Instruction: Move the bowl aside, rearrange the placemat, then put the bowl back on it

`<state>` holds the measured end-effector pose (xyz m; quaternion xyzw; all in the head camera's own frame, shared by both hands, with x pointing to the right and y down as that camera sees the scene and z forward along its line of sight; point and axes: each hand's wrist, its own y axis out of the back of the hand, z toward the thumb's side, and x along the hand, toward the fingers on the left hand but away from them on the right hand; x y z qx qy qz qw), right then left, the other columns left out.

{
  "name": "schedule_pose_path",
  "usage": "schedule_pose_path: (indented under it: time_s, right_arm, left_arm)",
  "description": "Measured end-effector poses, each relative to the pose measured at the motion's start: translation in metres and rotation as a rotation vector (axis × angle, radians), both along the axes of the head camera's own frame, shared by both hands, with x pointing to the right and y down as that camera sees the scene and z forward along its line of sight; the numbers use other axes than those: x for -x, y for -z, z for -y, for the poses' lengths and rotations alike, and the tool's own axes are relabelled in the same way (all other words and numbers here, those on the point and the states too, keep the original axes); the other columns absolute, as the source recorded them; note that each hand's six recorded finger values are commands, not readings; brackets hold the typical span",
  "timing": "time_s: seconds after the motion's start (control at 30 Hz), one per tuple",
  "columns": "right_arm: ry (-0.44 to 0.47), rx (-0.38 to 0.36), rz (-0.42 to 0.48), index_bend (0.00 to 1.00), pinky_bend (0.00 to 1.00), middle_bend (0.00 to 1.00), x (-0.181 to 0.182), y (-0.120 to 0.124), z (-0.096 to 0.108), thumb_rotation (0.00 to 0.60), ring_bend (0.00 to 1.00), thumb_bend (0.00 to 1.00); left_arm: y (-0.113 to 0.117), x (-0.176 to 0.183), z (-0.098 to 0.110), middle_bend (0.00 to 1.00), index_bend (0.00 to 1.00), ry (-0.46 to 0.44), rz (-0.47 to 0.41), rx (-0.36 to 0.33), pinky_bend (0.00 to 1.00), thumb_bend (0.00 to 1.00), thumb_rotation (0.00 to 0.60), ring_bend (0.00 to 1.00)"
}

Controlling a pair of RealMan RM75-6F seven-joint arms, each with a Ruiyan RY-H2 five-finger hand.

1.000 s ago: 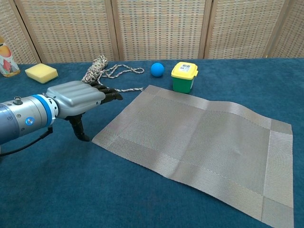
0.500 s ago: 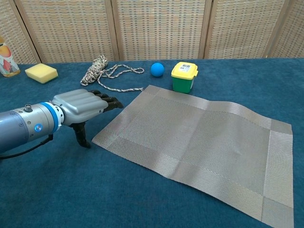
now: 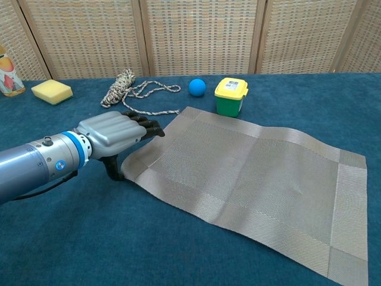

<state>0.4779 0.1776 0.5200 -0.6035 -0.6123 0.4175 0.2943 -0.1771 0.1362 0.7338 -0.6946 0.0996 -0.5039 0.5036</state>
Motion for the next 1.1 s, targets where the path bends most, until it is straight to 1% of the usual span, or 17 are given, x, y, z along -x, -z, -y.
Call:
schedule_pose_path:
  time_s: [0.1, 0.27, 0.33, 0.4, 0.53, 0.6, 0.67, 0.77, 0.83, 0.93, 1.1]
  right_arm:
    - [0.0, -0.003, 0.003, 0.0, 0.0, 0.0, 0.0, 0.001, 0.0, 0.6, 0.0, 0.23]
    - [0.004, 0.0, 0.01, 0.0, 0.0, 0.0, 0.001, 0.001, 0.0, 0.6, 0.0, 0.23]
    - [0.005, 0.0, 0.011, 0.0, 0.0, 0.0, 0.001, 0.001, -0.001, 0.6, 0.0, 0.23]
    - [0.005, 0.0, 0.013, 0.0, 0.0, 0.0, 0.001, 0.001, -0.001, 0.6, 0.0, 0.23]
    - [0.004, 0.001, 0.017, 0.0, 0.0, 0.0, 0.001, 0.001, -0.001, 0.6, 0.0, 0.23]
    - [0.004, 0.005, 0.019, 0.0, 0.0, 0.0, 0.001, 0.0, 0.0, 0.6, 0.0, 0.23]
    - [0.004, 0.005, 0.02, 0.0, 0.0, 0.0, 0.001, 0.0, 0.0, 0.6, 0.0, 0.23]
    - [0.005, 0.005, 0.021, 0.0, 0.0, 0.0, 0.002, 0.0, 0.0, 0.6, 0.0, 0.23]
    - [0.007, 0.004, 0.022, 0.0, 0.0, 0.0, 0.002, 0.001, -0.001, 0.6, 0.0, 0.23]
    - [0.009, 0.003, 0.025, 0.0, 0.0, 0.0, 0.003, 0.001, -0.001, 0.6, 0.0, 0.23]
    - [0.016, 0.002, 0.027, 0.0, 0.0, 0.0, 0.004, 0.002, -0.001, 0.6, 0.0, 0.23]
  left_arm:
    - [0.003, -0.003, 0.0, 0.0, 0.11, -0.005, -0.031, -0.016, 0.0, 0.37, 0.6, 0.0]
    - [0.003, -0.005, 0.0, 0.0, 0.13, -0.01, -0.057, -0.03, 0.0, 0.4, 0.6, 0.0]
    - [0.002, -0.006, 0.0, 0.0, 0.13, -0.008, -0.062, -0.033, 0.0, 0.43, 0.6, 0.0]
    - [0.002, -0.007, 0.0, 0.0, 0.14, -0.007, -0.068, -0.035, 0.0, 0.48, 0.6, 0.0]
    - [0.002, -0.011, 0.001, 0.0, 0.16, 0.0, -0.09, -0.039, 0.0, 0.52, 0.6, 0.0]
    - [0.003, -0.014, 0.001, 0.0, 0.21, 0.003, -0.11, -0.045, 0.0, 0.52, 0.6, 0.0]
    - [0.004, -0.017, 0.002, 0.0, 0.34, 0.006, -0.127, -0.052, 0.0, 0.51, 0.6, 0.0]
    - [0.005, -0.019, 0.002, 0.0, 0.49, 0.012, -0.148, -0.062, 0.0, 0.5, 0.6, 0.0]
    - [0.006, -0.02, 0.003, 0.0, 0.55, 0.013, -0.16, -0.07, 0.0, 0.5, 0.6, 0.0]
    - [0.006, -0.018, 0.003, 0.0, 0.6, 0.016, -0.172, -0.078, 0.0, 0.5, 0.6, 0.0]
    - [0.006, -0.015, 0.003, 0.0, 0.63, 0.022, -0.173, -0.081, 0.0, 0.5, 0.6, 0.0]
